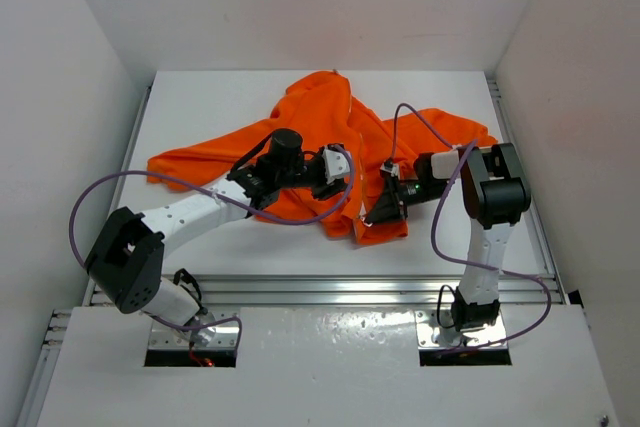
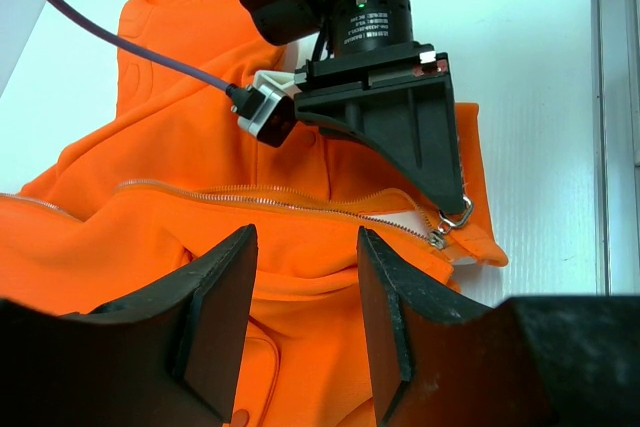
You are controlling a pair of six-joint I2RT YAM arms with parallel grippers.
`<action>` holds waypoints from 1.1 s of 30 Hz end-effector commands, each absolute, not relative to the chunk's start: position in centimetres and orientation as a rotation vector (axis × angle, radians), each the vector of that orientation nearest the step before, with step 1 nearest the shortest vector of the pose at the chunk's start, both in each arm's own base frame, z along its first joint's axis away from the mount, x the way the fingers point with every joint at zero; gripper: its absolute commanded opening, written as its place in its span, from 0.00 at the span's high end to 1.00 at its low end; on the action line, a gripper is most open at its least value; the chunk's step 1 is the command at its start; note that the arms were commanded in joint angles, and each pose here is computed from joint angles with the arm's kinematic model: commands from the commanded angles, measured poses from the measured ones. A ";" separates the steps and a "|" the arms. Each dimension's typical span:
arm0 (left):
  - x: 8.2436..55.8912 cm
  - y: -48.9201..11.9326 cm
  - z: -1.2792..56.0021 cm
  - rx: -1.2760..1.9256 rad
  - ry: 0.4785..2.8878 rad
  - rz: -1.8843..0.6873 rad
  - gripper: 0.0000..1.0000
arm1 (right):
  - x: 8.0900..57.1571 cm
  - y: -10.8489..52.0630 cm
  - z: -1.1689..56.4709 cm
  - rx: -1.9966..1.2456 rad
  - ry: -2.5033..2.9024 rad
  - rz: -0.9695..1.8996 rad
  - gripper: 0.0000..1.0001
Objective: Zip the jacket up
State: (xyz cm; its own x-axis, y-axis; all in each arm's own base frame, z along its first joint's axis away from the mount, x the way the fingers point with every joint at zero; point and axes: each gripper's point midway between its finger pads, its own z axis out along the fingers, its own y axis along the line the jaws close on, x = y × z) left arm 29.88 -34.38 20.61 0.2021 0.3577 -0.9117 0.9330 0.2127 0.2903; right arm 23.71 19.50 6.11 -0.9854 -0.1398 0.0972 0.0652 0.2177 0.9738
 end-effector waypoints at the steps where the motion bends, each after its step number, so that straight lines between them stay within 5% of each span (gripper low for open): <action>1: 29.7 -35.3 22.6 1.341 1.303 -0.672 0.50 | 24.9 19.8 7.2 0.157 -2.366 -1.916 0.78; 16: 26.8 -33.2 18.3 1.425 1.346 -0.755 0.48 | 24.8 19.7 8.3 0.236 -2.362 -1.937 1.00; 33: 26.8 -33.8 14.6 1.502 1.314 -0.500 0.50 | 25.4 20.0 8.8 0.228 -2.359 -1.931 1.00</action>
